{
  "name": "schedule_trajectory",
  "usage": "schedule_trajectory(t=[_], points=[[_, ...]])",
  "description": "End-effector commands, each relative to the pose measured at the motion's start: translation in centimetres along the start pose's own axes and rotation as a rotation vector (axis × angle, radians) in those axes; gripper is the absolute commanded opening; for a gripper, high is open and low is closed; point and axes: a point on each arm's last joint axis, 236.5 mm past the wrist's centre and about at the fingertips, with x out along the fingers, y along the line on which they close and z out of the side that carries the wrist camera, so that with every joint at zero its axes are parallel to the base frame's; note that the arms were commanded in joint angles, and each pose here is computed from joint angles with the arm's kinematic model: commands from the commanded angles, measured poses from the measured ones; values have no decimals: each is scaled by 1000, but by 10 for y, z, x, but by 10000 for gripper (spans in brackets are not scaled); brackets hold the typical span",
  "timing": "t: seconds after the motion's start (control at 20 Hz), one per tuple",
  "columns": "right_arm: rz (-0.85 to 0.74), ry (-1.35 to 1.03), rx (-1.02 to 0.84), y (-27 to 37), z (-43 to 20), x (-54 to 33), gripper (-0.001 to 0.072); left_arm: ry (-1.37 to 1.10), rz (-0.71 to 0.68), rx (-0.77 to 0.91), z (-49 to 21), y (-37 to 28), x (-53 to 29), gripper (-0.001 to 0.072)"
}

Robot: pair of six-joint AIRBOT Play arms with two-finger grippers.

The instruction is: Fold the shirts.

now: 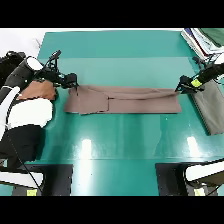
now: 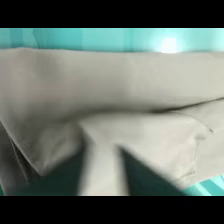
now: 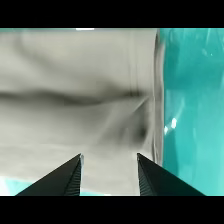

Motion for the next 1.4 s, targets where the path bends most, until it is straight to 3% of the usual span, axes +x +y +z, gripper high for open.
schedule_trajectory(t=[0.0,0.05,0.1,0.15,0.2,0.4,0.65,0.8,0.9,1.35], points=[[86,-25,-33,-2,11,-4,459,0,-20,-31,5,-5,1,471],[96,-9,-20,-13,5,-4,493,8,-41,-42,3,-10,1,467],[100,20,14,-29,-4,-3,527,21,-65,-55,0,-16,1,287],[107,38,54,-43,-13,1,555,28,-87,-46,-2,-23,1,47],[141,52,85,-53,-21,7,563,29,-103,-31,-3,-32,3,22],[315,27,215,-61,-39,34,561,1,-137,45,-10,-82,23,22],[467,42,245,-28,-43,65,550,45,-168,91,-40,-128,68,21],[503,57,144,5,-42,78,280,89,-182,124,-53,-147,92,21],[497,37,73,22,-35,69,38,107,-189,120,-56,-155,105,21],[487,-267,-293,158,0,-106,17,161,-222,119,-63,-181,156,21]])
